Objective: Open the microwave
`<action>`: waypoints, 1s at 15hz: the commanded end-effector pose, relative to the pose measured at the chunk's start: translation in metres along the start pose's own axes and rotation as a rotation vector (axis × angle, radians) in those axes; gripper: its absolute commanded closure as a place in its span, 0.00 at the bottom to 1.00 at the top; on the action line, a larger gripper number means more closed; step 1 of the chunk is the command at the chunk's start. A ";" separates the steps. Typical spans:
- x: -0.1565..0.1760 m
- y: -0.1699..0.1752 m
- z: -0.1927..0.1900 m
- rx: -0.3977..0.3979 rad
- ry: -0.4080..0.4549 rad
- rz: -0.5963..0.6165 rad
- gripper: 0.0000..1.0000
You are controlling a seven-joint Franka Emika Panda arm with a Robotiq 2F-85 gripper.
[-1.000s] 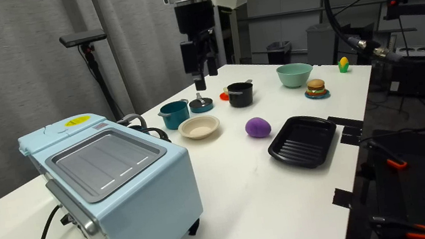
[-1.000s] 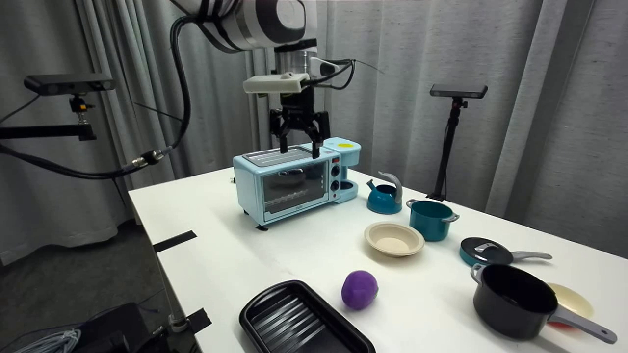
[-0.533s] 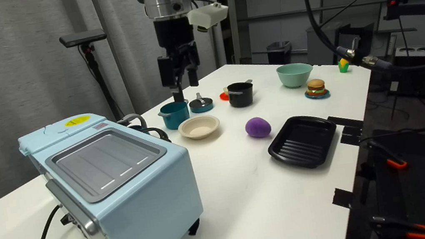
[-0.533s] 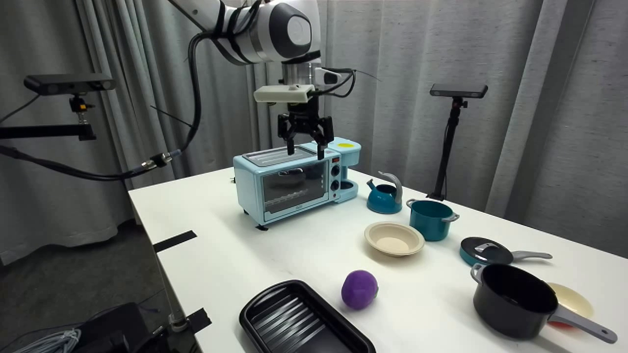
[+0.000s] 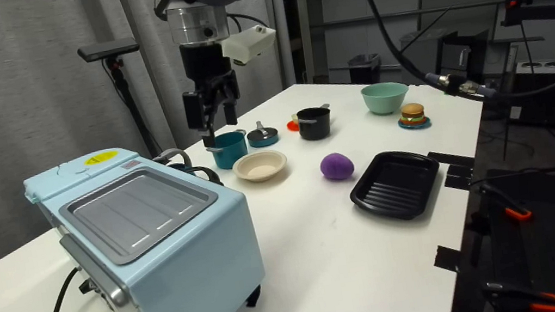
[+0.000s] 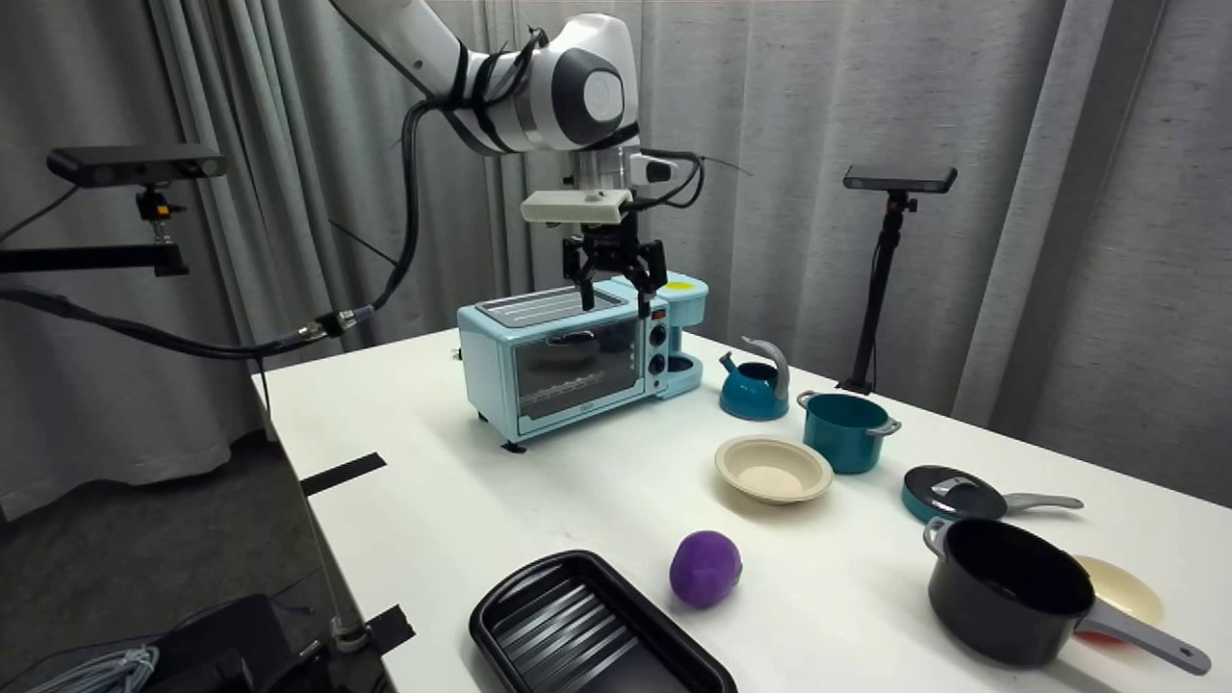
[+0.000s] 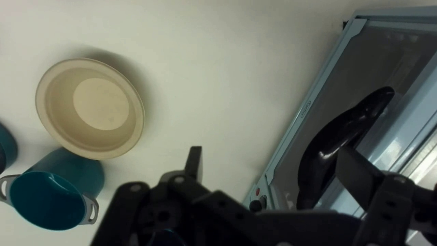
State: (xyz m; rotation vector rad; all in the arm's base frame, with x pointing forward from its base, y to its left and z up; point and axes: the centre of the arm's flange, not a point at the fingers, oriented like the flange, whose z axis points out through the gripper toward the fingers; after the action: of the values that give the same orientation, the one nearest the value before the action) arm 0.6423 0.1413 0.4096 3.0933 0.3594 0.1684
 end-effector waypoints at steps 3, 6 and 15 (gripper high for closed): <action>0.028 -0.005 0.010 -0.019 0.019 -0.005 0.00; 0.025 -0.014 0.025 -0.024 0.007 -0.016 0.00; 0.024 -0.035 0.054 -0.033 -0.014 -0.049 0.00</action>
State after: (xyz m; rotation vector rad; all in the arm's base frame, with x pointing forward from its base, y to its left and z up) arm 0.6554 0.1744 0.3613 3.0715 0.4409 0.1119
